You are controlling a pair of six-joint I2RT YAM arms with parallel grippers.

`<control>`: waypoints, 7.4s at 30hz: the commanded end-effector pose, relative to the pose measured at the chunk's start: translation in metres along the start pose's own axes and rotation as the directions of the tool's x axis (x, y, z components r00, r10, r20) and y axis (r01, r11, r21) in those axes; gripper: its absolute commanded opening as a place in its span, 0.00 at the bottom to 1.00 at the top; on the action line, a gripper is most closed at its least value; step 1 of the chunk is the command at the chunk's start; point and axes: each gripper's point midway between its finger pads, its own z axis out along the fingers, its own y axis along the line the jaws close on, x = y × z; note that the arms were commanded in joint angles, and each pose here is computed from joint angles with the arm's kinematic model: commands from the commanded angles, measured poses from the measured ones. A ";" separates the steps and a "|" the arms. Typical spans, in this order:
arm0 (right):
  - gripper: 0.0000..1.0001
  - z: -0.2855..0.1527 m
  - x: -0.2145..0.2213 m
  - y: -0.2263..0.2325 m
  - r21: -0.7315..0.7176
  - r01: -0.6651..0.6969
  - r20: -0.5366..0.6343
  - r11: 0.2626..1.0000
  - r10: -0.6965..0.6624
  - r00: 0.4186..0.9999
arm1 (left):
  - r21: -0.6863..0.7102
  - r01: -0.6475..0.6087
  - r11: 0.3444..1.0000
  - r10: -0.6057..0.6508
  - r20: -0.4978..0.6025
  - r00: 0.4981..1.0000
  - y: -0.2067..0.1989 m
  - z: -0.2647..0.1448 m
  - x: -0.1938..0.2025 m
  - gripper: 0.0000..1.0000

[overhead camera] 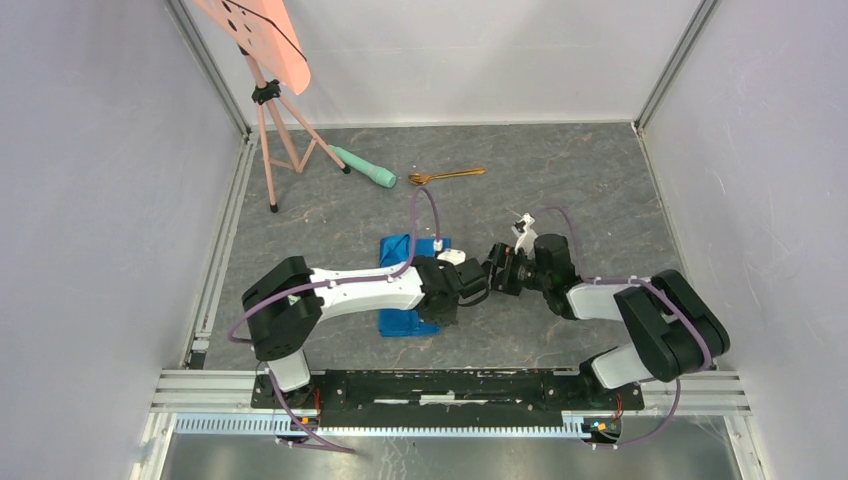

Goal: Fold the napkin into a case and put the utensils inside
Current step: Pick up the 2/3-rectangle-folded napkin at the center of the board, then fold the 2/3-rectangle-folded napkin at the center of the board.

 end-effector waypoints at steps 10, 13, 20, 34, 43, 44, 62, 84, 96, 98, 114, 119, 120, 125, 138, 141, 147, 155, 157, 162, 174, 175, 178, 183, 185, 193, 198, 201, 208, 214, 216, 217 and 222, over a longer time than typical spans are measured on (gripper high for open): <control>0.87 0.046 -0.021 0.052 -0.151 -0.132 0.038 0.980 0.139 0.990 | 0.060 -0.004 0.998 0.001 0.047 0.999 0.015 -0.023 -0.012 0.02; 0.85 0.058 -0.018 0.059 -0.159 -0.141 0.023 0.977 0.146 0.989 | 0.070 -0.005 0.998 0.001 0.054 0.999 0.015 -0.028 -0.014 0.02; 0.78 0.074 -0.006 0.057 -0.142 -0.165 0.004 0.976 0.167 0.986 | 0.074 -0.006 0.997 0.002 0.062 0.998 0.016 -0.032 -0.015 0.02; 0.61 0.095 -0.012 0.044 -0.104 -0.163 0.045 0.981 0.168 0.985 | 0.093 -0.001 0.996 -0.004 0.058 0.998 0.015 -0.031 -0.012 0.02; 0.17 0.103 -0.020 0.035 -0.073 -0.107 0.085 0.992 0.113 0.990 | 0.131 0.007 0.991 -0.013 0.048 0.999 0.009 -0.031 -0.009 0.02; 0.02 0.102 -0.020 0.033 -0.069 -0.086 0.082 0.994 0.091 0.992 | 0.150 0.008 0.989 -0.014 0.042 0.999 0.006 -0.032 -0.008 0.04; 0.01 0.062 0.006 0.006 -0.143 0.095 -0.079 0.985 -0.107 0.991 | 0.478 0.257 0.840 -0.393 0.208 0.896 0.043 -0.041 -0.102 0.54; 0.01 0.038 -0.024 -0.025 0.048 0.225 -0.103 0.973 -0.219 0.970 | 0.449 0.381 0.809 -0.466 0.095 0.879 0.027 0.050 -0.133 0.06; 0.00 0.041 -0.043 -0.008 0.335 0.311 -0.087 0.889 -0.300 0.950 | 0.428 0.435 0.792 -0.496 0.036 0.867 0.029 0.077 -0.114 0.02; 0.01 0.045 -0.046 0.000 0.383 0.324 -0.076 0.865 -0.321 0.944 | 0.436 0.440 0.785 -0.500 0.027 0.866 0.029 0.079 -0.110 0.02; 0.00 0.031 -0.058 0.017 0.576 0.431 -0.165 0.694 -0.417 0.894 | 0.482 0.434 0.761 -0.512 0.035 0.858 0.035 0.078 -0.111 0.02; 0.00 0.031 -0.055 0.016 0.587 0.399 -0.148 0.705 -0.391 0.908 | 0.503 0.423 0.754 -0.504 0.030 0.863 0.032 0.077 -0.114 0.02; 0.00 0.033 -0.055 0.018 0.594 0.385 -0.137 0.706 -0.384 0.913 | 0.506 0.422 0.752 -0.505 0.030 0.863 0.032 0.077 -0.114 0.02; 0.00 0.032 -0.058 0.021 0.726 0.316 -0.106 0.610 -0.355 0.929 | 0.527 0.434 0.731 -0.518 0.014 0.856 0.026 0.079 -0.118 0.02; 0.00 0.038 -0.051 0.020 0.815 0.341 -0.158 0.468 -0.385 0.909 | 0.585 0.442 0.680 -0.562 0.027 0.827 0.022 0.068 -0.132 0.02; 0.00 0.031 -0.056 0.016 0.832 0.351 -0.171 0.430 -0.403 0.899 | 0.581 0.450 0.679 -0.574 0.038 0.818 0.031 0.065 -0.131 0.03; 0.00 0.023 -0.055 0.011 0.843 0.367 -0.196 0.394 -0.411 0.890 | 0.665 0.416 0.621 -0.560 0.004 0.829 0.022 0.047 -0.134 0.10; 0.00 0.023 -0.055 0.017 0.840 0.332 -0.158 0.430 -0.392 0.906 | 0.722 0.389 0.573 -0.541 -0.024 0.841 0.017 0.024 -0.126 0.29; 0.00 0.025 -0.054 0.016 0.840 0.330 -0.156 0.430 -0.391 0.907 | 0.728 0.387 0.566 -0.546 -0.021 0.838 0.018 0.019 -0.125 0.33; 0.00 0.027 -0.054 0.014 0.842 0.333 -0.158 0.425 -0.396 0.904 | 0.730 0.411 0.546 -0.584 -0.020 0.811 0.038 0.011 -0.125 0.39; 0.00 0.035 -0.057 0.020 0.797 0.321 -0.074 0.511 -0.444 0.893 | 0.614 0.476 0.630 -0.604 0.002 0.797 0.077 0.041 -0.111 0.59; 0.00 0.036 -0.057 0.022 0.792 0.319 -0.065 0.521 -0.448 0.892 | 0.610 0.477 0.632 -0.603 0.001 0.798 0.077 0.044 -0.112 0.58; 0.00 0.040 -0.056 0.028 0.767 0.324 -0.040 0.554 -0.463 0.886 | 0.594 0.483 0.643 -0.607 0.010 0.795 0.079 0.051 -0.113 0.54; 0.00 0.050 -0.051 0.037 0.728 0.340 -0.015 0.595 -0.482 0.876 | 0.580 0.483 0.656 -0.598 0.009 0.801 0.078 0.059 -0.115 0.42; 0.00 0.053 -0.049 0.039 0.715 0.342 0.003 0.609 -0.492 0.871 | 0.575 0.485 0.659 -0.599 0.012 0.801 0.079 0.060 -0.114 0.36; 0.00 0.065 -0.043 0.050 0.612 0.382 0.067 0.693 -0.526 0.848 | 0.567 0.476 0.672 -0.591 0.023 0.807 0.081 0.062 -0.113 0.22; 0.00 0.077 -0.039 0.058 0.583 0.376 0.083 0.720 -0.513 0.854 | 0.568 0.473 0.673 -0.588 0.023 0.809 0.081 0.063 -0.113 0.18; 0.00 0.084 -0.037 0.062 0.576 0.348 0.084 0.740 -0.477 0.875 | 0.567 0.467 0.678 -0.582 0.028 0.813 0.082 0.063 -0.113 0.17; 0.00 0.100 -0.033 0.069 0.538 0.294 0.113 0.790 -0.413 0.904 | 0.565 0.464 0.683 -0.572 0.018 0.820 0.081 0.067 -0.108 0.15; 0.00 0.109 -0.027 0.070 0.516 0.297 0.098 0.804 -0.400 0.911 | 0.562 0.457 0.690 -0.565 0.023 0.824 0.082 0.067 -0.107 0.14; 0.00 0.108 -0.026 0.070 0.511 0.296 0.104 0.807 -0.399 0.911 | 0.559 0.454 0.694 -0.563 0.027 0.826 0.082 0.067 -0.108 0.14; 0.00 0.108 -0.025 0.070 0.508 0.296 0.105 0.809 -0.399 0.911 | 0.558 0.455 0.694 -0.563 0.026 0.826 0.082 0.067 -0.107 0.14; 0.00 0.112 -0.022 0.065 0.503 0.319 0.092 0.803 -0.417 0.904 | 0.562 0.450 0.694 -0.560 0.028 0.828 0.082 0.066 -0.109 0.13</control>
